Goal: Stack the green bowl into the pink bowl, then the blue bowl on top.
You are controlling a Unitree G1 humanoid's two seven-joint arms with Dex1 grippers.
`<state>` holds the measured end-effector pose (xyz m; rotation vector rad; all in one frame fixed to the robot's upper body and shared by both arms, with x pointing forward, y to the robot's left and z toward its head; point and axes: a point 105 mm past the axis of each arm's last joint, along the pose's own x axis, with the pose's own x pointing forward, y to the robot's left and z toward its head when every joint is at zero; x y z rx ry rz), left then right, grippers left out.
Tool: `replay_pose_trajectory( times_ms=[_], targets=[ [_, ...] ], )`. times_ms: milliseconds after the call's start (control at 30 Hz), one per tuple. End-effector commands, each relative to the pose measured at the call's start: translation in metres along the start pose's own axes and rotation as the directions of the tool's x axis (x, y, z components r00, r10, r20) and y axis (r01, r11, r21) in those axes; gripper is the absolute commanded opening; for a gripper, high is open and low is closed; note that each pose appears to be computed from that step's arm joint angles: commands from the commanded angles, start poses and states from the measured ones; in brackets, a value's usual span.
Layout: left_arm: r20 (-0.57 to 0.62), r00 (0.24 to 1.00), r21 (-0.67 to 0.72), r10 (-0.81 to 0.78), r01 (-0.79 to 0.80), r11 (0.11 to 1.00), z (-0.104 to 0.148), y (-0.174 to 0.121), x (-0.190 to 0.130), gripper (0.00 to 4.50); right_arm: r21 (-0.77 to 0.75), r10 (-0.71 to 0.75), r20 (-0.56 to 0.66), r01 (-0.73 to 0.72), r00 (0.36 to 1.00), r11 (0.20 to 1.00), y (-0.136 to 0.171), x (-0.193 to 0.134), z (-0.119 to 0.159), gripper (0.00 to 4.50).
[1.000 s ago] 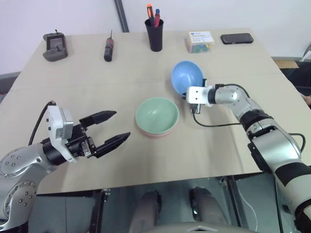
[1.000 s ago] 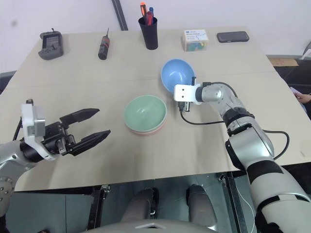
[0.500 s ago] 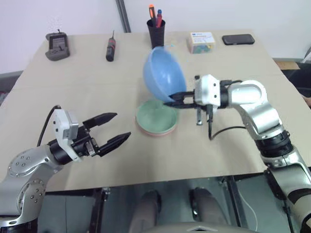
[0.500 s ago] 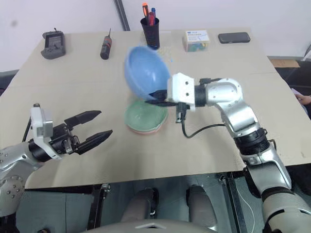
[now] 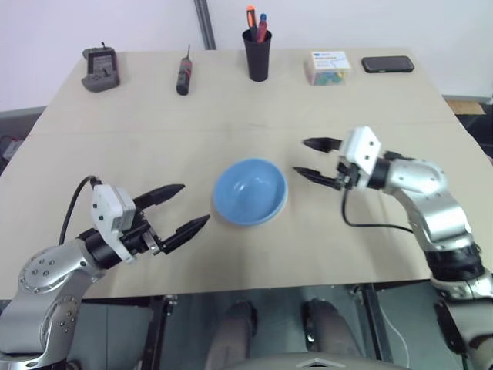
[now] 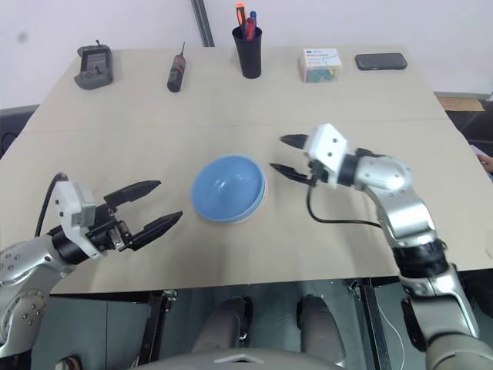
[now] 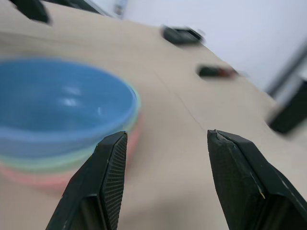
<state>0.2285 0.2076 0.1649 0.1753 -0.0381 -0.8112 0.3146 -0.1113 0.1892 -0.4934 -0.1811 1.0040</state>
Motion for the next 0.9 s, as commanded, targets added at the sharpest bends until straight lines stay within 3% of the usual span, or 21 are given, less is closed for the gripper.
replay_pose_trajectory(
  times_ms=[33, 133, 300, 500, 533, 600, 667, 900],
  targets=[
    [0.006, 0.999, 0.065, 0.048, -0.049, 0.997, 0.006, 0.004, -0.011, 4.50, 0.030, -0.055, -0.039, 0.056, 0.998, 0.998, -0.004, -0.037, -0.004, 2.78],
    [-0.032, 0.997, 0.068, 0.070, -0.068, 0.995, 0.000, 0.006, -0.018, 4.50, 0.057, -0.070, -0.093, 0.075, 0.993, 0.996, -0.001, -0.060, -0.014, 2.78],
    [-0.110, 0.993, 0.010, 0.031, -0.030, 0.999, -0.012, 0.001, -0.036, 4.50, 0.164, -0.037, -0.086, 0.051, 0.996, 0.985, 0.002, -0.094, -0.007, 2.78],
    [-0.128, 0.992, -0.014, 0.009, -0.011, 1.000, -0.013, 0.001, -0.045, 4.50, 0.218, 0.007, -0.053, 0.005, 0.999, 0.976, 0.005, -0.105, 0.006, 2.78],
    [-0.125, 0.992, -0.014, 0.006, -0.008, 1.000, -0.013, 0.001, -0.046, 4.50, 0.216, 0.002, -0.041, 0.006, 0.999, 0.976, 0.004, -0.105, 0.008, 3.19],
    [-0.121, 0.993, -0.018, -0.009, 0.007, 1.000, -0.013, 0.000, -0.047, 4.50, 0.234, 0.015, -0.026, -0.009, 1.000, 0.972, 0.004, -0.106, 0.011, 3.56],
    [-0.114, 0.993, -0.026, -0.028, 0.025, 0.999, -0.010, -0.001, -0.048, 4.50, 0.255, 0.037, -0.011, -0.033, 0.999, 0.966, 0.007, -0.106, 0.014, 4.46],
    [-0.102, 0.994, -0.013, -0.041, 0.040, 0.999, -0.003, 0.003, -0.047, 4.50, 0.208, 0.036, 0.001, -0.035, 0.999, 0.978, 0.006, -0.105, 0.020, 4.46]
  ],
)
